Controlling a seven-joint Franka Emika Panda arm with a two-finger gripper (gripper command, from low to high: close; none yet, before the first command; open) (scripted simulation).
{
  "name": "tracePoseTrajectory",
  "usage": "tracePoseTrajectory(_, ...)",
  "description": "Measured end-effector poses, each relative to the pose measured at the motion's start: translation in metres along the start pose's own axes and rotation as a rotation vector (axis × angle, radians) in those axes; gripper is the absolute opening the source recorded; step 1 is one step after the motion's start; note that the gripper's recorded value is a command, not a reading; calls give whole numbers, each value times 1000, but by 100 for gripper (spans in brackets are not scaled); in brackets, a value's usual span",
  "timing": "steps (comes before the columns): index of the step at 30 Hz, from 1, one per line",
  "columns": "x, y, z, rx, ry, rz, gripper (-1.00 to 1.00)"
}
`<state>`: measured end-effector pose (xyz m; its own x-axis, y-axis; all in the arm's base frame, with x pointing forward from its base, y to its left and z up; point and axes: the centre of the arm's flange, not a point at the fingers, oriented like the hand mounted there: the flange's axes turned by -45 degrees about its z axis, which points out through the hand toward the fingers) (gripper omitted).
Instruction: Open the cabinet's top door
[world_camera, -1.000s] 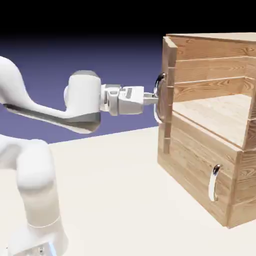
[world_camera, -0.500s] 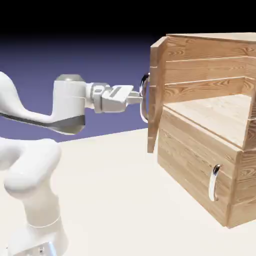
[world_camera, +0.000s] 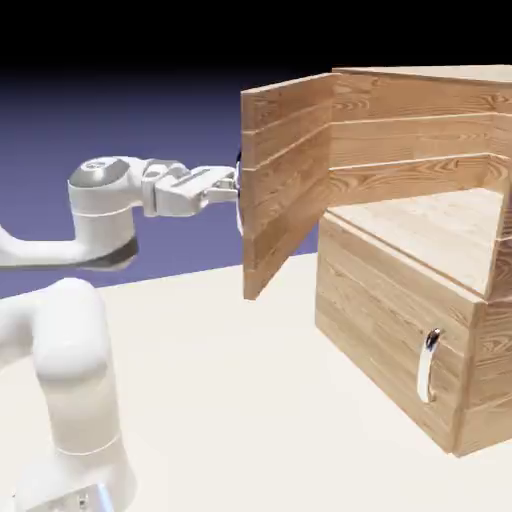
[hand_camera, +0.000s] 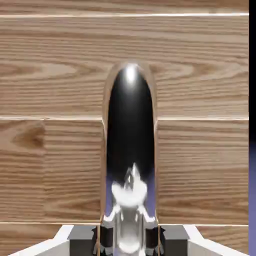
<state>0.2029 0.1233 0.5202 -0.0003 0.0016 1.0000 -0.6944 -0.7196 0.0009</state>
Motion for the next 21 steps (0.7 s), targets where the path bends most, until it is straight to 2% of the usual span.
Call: tracePoseTrajectory(21,1,-104,-184,-426,-2,1,-100)
